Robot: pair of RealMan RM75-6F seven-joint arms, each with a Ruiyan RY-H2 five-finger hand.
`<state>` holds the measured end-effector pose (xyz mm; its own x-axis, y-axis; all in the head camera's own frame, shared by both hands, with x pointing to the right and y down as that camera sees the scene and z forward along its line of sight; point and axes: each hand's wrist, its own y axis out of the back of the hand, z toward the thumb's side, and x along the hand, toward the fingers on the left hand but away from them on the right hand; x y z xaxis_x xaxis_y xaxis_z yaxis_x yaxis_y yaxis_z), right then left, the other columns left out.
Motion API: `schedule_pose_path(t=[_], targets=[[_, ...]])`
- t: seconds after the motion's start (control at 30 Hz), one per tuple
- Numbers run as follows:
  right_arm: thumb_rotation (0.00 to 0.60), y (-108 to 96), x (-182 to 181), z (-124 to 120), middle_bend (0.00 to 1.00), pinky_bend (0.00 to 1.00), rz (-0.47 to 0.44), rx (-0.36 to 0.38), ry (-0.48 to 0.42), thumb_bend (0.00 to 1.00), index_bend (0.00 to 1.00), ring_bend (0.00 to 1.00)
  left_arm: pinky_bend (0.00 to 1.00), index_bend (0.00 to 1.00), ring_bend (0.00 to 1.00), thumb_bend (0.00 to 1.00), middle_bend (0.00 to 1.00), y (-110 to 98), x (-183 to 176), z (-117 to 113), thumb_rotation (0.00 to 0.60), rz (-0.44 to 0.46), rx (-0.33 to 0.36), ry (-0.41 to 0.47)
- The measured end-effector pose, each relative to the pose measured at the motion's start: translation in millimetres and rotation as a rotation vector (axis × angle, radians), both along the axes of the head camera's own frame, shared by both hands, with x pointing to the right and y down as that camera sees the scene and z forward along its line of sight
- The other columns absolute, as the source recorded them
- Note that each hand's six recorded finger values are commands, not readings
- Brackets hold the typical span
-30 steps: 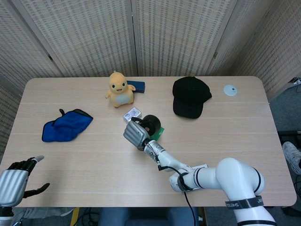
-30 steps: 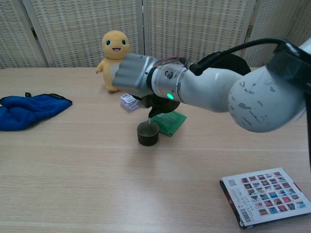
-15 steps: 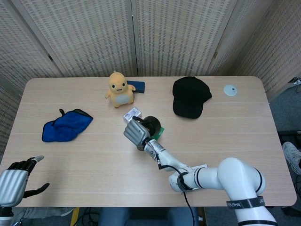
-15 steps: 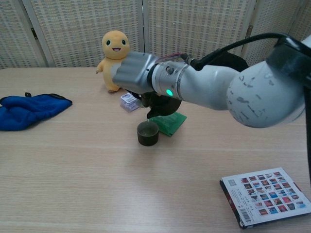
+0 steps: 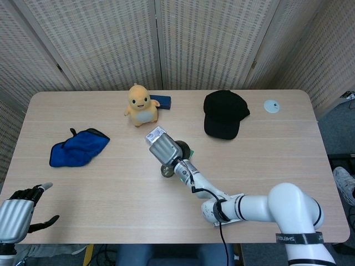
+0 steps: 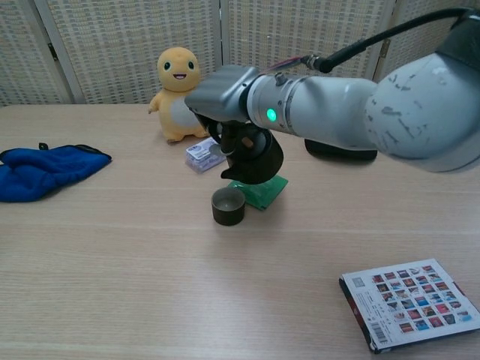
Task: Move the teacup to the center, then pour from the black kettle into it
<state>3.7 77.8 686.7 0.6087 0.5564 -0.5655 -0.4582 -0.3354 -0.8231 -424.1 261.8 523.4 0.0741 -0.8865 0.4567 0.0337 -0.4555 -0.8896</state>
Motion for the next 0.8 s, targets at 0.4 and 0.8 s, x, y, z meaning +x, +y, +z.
schedule_pose_path(t=[0.4, 0.8], targets=[[0.495, -23.3, 68.9, -13.5, 1.0, 0.55, 0.28, -0.215, -0.132, 0.4, 1.0, 0.93, 0.36, 0.24, 0.38, 0.13, 0.31, -3.4, -1.4, -3.6, 0.483, -0.014, 0.016, -0.002], [0.493, -11.0, 145.7, -3.6, 1.0, 0.55, 0.404, -0.312, -0.168, 0.38, 1.0, 0.93, 0.36, 0.24, 0.38, 0.13, 0.31, -3.3, 3.6, -0.3, 0.482, -0.012, 0.008, 0.006]])
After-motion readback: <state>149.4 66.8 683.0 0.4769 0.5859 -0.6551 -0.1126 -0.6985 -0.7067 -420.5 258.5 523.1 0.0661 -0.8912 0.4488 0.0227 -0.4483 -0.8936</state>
